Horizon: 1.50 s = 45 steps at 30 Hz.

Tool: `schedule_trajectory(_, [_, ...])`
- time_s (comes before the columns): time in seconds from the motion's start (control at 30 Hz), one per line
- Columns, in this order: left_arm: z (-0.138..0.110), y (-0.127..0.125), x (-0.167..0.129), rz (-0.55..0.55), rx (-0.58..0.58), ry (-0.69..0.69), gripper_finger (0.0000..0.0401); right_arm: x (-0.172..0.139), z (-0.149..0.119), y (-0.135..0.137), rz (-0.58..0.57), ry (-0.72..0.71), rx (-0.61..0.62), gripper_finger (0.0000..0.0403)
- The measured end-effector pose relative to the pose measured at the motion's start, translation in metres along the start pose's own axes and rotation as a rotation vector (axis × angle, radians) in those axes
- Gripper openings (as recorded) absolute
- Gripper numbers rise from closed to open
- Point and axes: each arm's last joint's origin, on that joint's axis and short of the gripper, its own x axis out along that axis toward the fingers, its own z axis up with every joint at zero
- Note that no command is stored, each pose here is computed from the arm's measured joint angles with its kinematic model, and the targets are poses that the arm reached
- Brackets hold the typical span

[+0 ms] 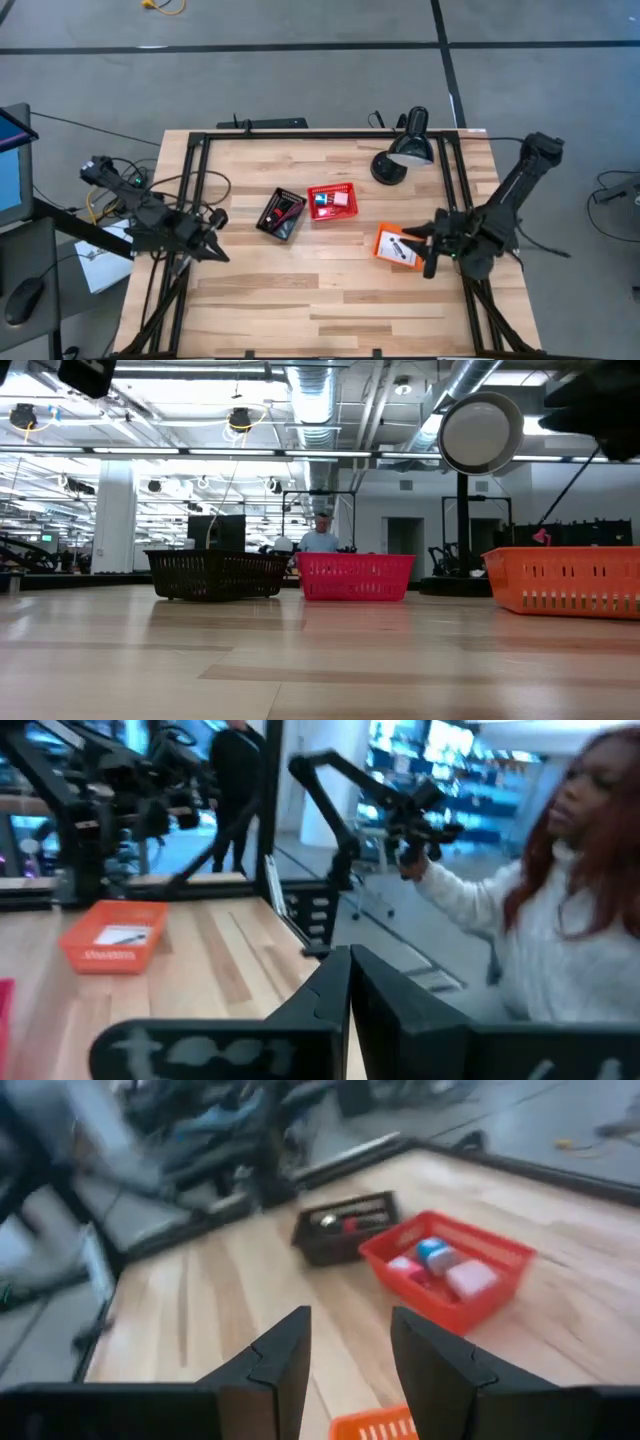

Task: Pick and place items into bin
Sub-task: Return to Home Position

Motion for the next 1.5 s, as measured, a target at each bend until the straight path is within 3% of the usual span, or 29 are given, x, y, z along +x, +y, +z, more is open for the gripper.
schedule_trajectory(0.13, [0.007, 0.001, -0.006, 0.035, 0.019, -0.049, 0.0, 0.009, 0.036, -0.004, 0.128, -0.003, -0.111, 0.0136])
schedule_trajectory(0.23, [0.017, -0.002, -0.013, -0.032, 0.085, -0.068, 0.0, 0.009, 0.051, -0.016, 0.198, -0.02, -0.173, 0.0137])
schedule_trajectory(0.4, [0.039, -0.006, -0.039, -0.114, 0.055, -0.112, 0.0, -0.007, 0.064, -0.033, 0.33, -0.083, -0.175, 0.0134])
schedule_trajectory(0.57, [0.024, -0.002, -0.042, -0.032, 0.217, -0.12, 0.0, -0.004, 0.04, -0.049, 0.309, -0.189, -0.205, 0.0135])
schedule_trajectory(0.7, [0.004, 0.002, -0.03, 0.005, 0.198, -0.199, 0.0, 0.0, 0.016, -0.063, 0.339, -0.28, -0.17, 0.0133])
schedule_trajectory(0.9, [-0.021, 0.003, -0.021, -0.061, 0.166, -0.293, 0.0, -0.003, 0.004, -0.07, 0.58, -0.397, -0.239, 0.0135])
schedule_trajectory(0.97, [-0.027, 0.005, -0.019, -0.021, 0.146, -0.303, 0.0, -0.005, 0.008, -0.074, 0.537, -0.438, -0.261, 0.0136])
schedule_trajectory(1.07, [-0.033, 0.012, -0.017, 0.107, 0.131, -0.278, 0.0, -0.004, 0.012, -0.082, 0.375, -0.42, -0.279, 0.0137])
schedule_trajectory(1.17, [-0.03, 0.017, -0.019, 0.18, 0.183, -0.306, 0.0, -0.004, 0.015, -0.089, 0.261, -0.372, -0.241, 0.0136])
schedule_trajectory(1.37, [-0.027, 0.029, -0.021, 0.313, 0.267, -0.316, 0.0, 0.002, 0.012, -0.096, 0.175, -0.294, -0.204, 0.0135])
schedule_trajectory(1.5, [-0.033, 0.037, -0.02, 0.32, 0.261, -0.242, 0.0, 0.003, 0.014, -0.1, 0.131, -0.31, -0.192, 0.0138])
